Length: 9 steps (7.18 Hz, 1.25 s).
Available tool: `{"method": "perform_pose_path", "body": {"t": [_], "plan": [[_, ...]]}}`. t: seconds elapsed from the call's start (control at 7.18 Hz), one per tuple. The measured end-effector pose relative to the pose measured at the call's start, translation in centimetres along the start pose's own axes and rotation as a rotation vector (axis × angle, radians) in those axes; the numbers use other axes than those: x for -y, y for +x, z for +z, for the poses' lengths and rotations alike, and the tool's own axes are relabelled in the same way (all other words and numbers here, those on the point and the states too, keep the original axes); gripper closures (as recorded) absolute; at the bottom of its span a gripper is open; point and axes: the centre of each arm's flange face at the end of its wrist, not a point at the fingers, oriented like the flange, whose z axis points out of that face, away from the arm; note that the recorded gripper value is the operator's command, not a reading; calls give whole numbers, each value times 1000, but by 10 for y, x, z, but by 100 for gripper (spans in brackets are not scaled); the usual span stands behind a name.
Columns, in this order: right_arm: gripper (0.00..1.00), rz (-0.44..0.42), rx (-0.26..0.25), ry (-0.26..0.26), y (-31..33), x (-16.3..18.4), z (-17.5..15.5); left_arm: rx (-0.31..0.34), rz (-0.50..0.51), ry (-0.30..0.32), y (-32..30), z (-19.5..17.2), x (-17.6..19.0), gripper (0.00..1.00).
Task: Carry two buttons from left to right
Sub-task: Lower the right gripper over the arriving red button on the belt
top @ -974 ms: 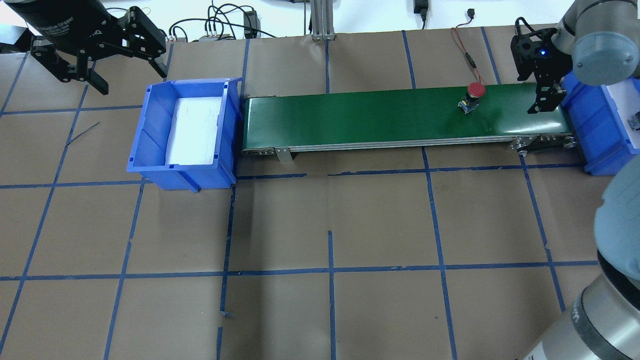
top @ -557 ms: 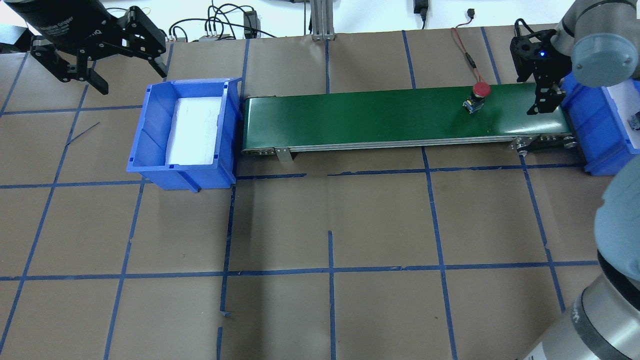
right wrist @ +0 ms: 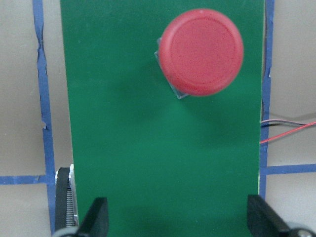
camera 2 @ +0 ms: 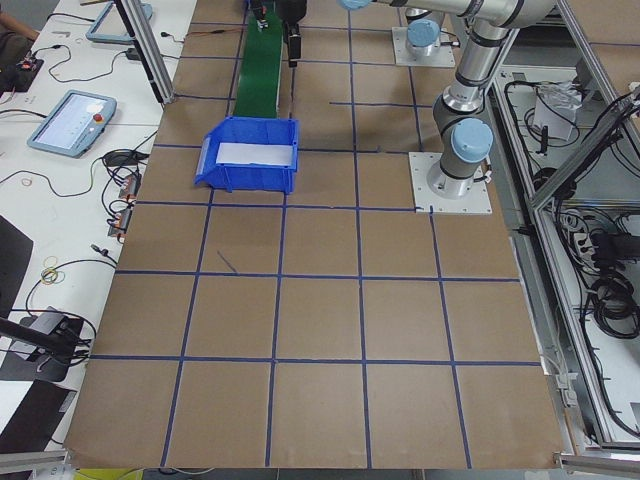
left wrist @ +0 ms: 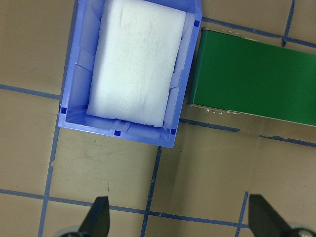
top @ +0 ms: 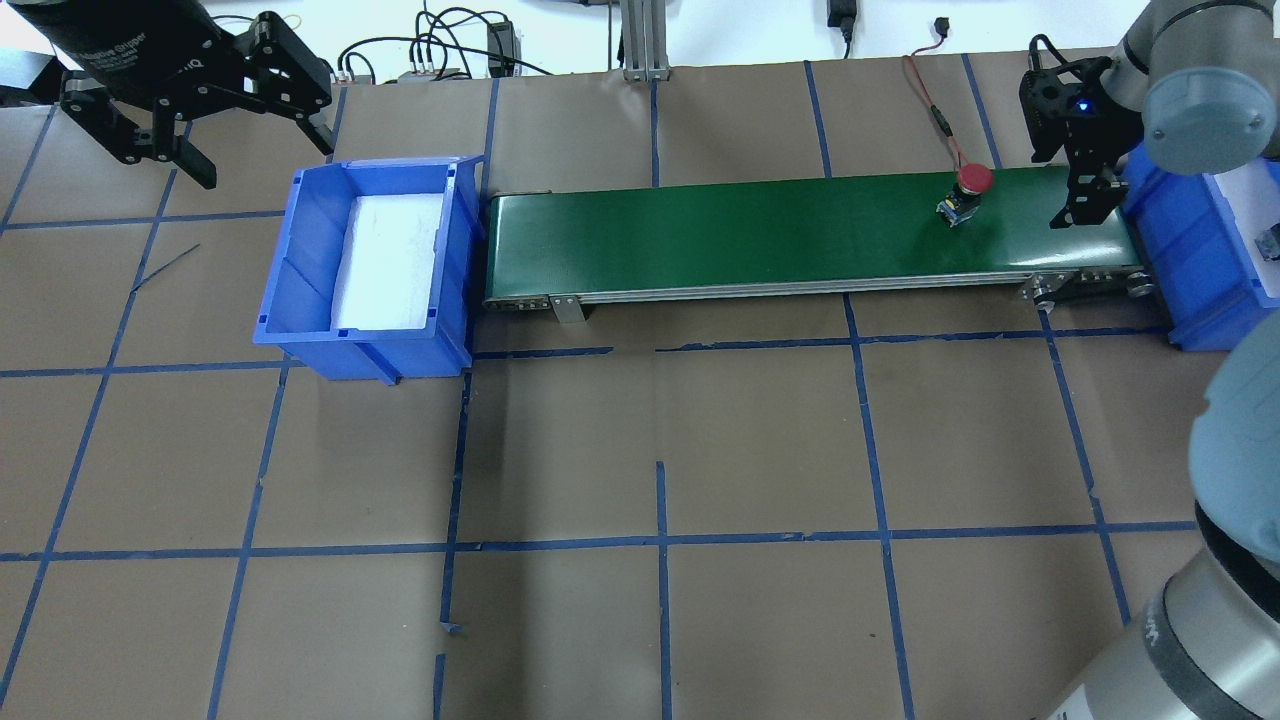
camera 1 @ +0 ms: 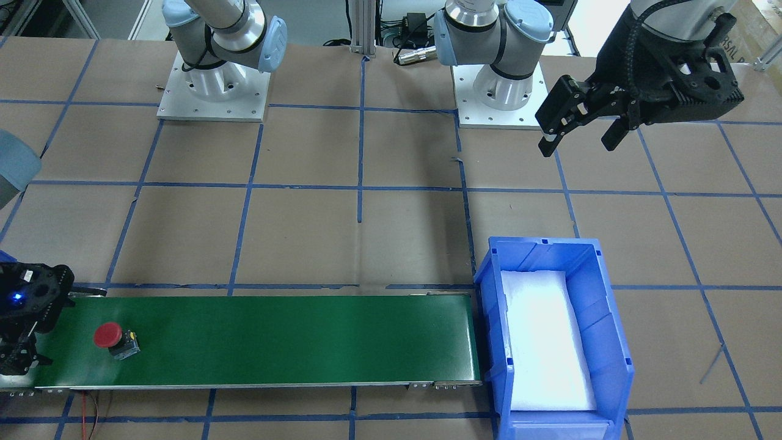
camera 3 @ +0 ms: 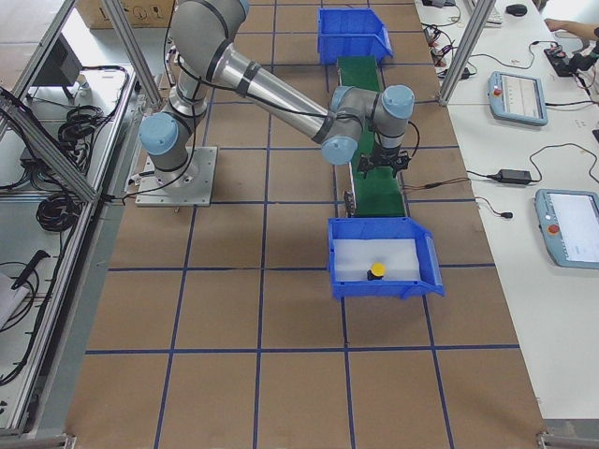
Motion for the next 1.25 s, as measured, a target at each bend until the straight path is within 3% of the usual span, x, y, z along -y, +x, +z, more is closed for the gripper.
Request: {"method": "perform_pose_path", "body": {"t": [1.25], "plan": [[1, 13, -7, 12, 1, 1, 1, 0, 0, 0, 0, 0, 0, 0]]}}
